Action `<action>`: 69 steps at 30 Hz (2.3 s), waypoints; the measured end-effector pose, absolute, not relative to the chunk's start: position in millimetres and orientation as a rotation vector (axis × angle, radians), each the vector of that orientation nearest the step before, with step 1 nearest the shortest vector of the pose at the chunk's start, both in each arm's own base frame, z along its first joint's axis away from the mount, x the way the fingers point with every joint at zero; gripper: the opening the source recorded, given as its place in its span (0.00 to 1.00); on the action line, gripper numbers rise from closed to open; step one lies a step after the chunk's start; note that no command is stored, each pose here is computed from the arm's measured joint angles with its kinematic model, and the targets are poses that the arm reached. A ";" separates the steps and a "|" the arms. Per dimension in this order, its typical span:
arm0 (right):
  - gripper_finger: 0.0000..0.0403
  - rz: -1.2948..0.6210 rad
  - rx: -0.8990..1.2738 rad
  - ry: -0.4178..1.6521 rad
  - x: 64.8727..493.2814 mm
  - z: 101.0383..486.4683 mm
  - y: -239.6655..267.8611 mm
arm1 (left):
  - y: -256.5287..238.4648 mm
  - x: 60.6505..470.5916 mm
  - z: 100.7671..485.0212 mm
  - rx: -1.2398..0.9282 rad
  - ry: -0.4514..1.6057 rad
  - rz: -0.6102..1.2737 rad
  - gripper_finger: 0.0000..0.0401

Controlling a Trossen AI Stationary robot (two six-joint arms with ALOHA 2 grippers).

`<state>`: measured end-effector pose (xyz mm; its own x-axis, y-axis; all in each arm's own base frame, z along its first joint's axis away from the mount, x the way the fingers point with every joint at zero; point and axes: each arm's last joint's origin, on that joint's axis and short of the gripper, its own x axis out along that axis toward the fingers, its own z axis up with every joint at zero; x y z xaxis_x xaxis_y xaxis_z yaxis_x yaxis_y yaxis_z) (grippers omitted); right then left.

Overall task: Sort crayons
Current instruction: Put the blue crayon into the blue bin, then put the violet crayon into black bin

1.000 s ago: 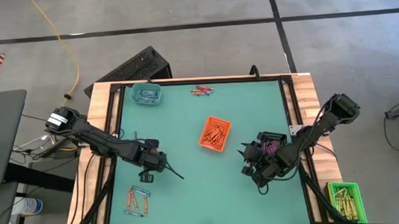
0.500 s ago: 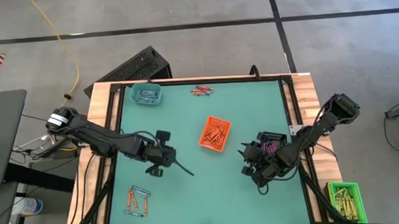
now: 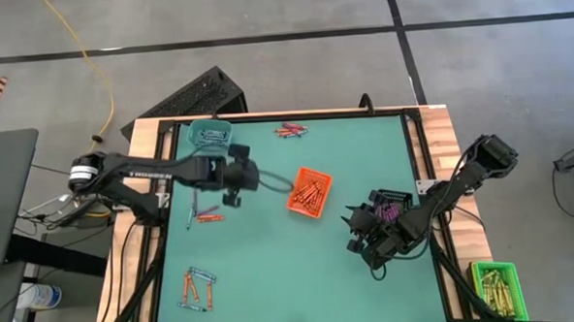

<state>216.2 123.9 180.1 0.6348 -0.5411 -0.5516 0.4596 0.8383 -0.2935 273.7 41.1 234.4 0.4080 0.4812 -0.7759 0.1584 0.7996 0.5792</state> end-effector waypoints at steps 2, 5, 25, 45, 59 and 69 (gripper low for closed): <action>0.35 -0.573 -0.128 0.671 216.3 180.2 124.0 | 59.2 270.5 234.3 0.651 1.183 0.244 0.00; 0.35 -0.572 -0.125 0.668 216.6 180.4 124.3 | 84.3 264.5 234.3 0.637 1.213 0.258 0.00; 0.35 -0.563 -0.084 0.636 219.9 182.1 126.6 | 183.9 212.1 234.4 0.573 1.298 0.289 0.00; 0.35 -0.550 -0.033 0.595 224.0 184.4 129.5 | 218.5 184.3 235.4 0.546 1.269 0.369 0.19; 0.35 -0.532 -0.039 0.613 223.9 183.9 130.0 | 206.5 195.2 234.4 0.410 1.238 0.458 0.33; 0.35 -0.528 -0.050 0.616 224.0 184.0 130.0 | 161.9 218.6 227.4 0.348 1.305 0.365 0.33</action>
